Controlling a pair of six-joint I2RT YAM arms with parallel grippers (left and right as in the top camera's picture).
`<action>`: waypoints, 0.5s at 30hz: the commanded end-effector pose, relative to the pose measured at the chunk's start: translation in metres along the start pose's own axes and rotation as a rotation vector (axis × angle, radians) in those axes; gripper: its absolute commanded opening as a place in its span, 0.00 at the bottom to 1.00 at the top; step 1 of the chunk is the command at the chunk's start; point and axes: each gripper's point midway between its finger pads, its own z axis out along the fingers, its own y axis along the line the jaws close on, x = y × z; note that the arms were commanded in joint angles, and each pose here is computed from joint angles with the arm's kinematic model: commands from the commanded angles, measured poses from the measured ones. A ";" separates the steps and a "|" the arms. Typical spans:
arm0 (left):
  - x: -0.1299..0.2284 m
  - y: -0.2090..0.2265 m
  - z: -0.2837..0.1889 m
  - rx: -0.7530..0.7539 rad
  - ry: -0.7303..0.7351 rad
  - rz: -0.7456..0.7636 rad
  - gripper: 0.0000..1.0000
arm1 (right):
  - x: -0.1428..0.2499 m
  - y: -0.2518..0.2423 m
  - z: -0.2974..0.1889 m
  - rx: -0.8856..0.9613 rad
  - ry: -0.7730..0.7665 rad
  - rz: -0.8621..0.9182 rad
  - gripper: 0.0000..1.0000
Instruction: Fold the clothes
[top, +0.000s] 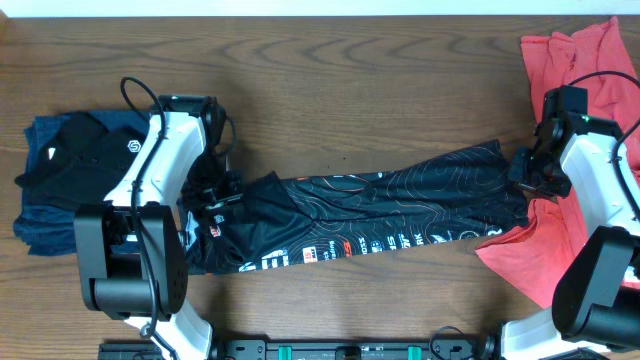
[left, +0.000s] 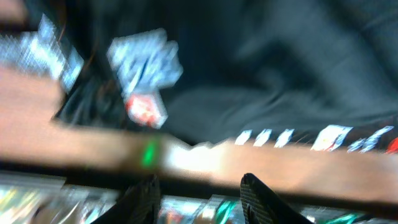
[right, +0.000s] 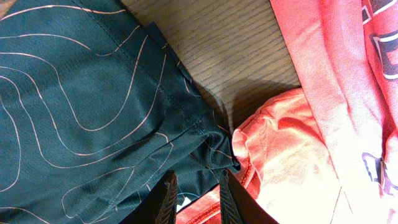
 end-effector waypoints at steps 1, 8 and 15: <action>-0.015 -0.029 -0.009 0.151 -0.060 0.019 0.44 | -0.003 -0.007 -0.006 0.014 -0.019 0.018 0.23; -0.065 -0.065 -0.017 0.257 -0.266 -0.022 0.47 | -0.002 -0.003 -0.006 -0.009 -0.015 0.017 0.23; -0.078 -0.087 -0.003 0.254 -0.287 -0.018 0.51 | -0.002 -0.003 -0.006 -0.009 -0.015 0.017 0.24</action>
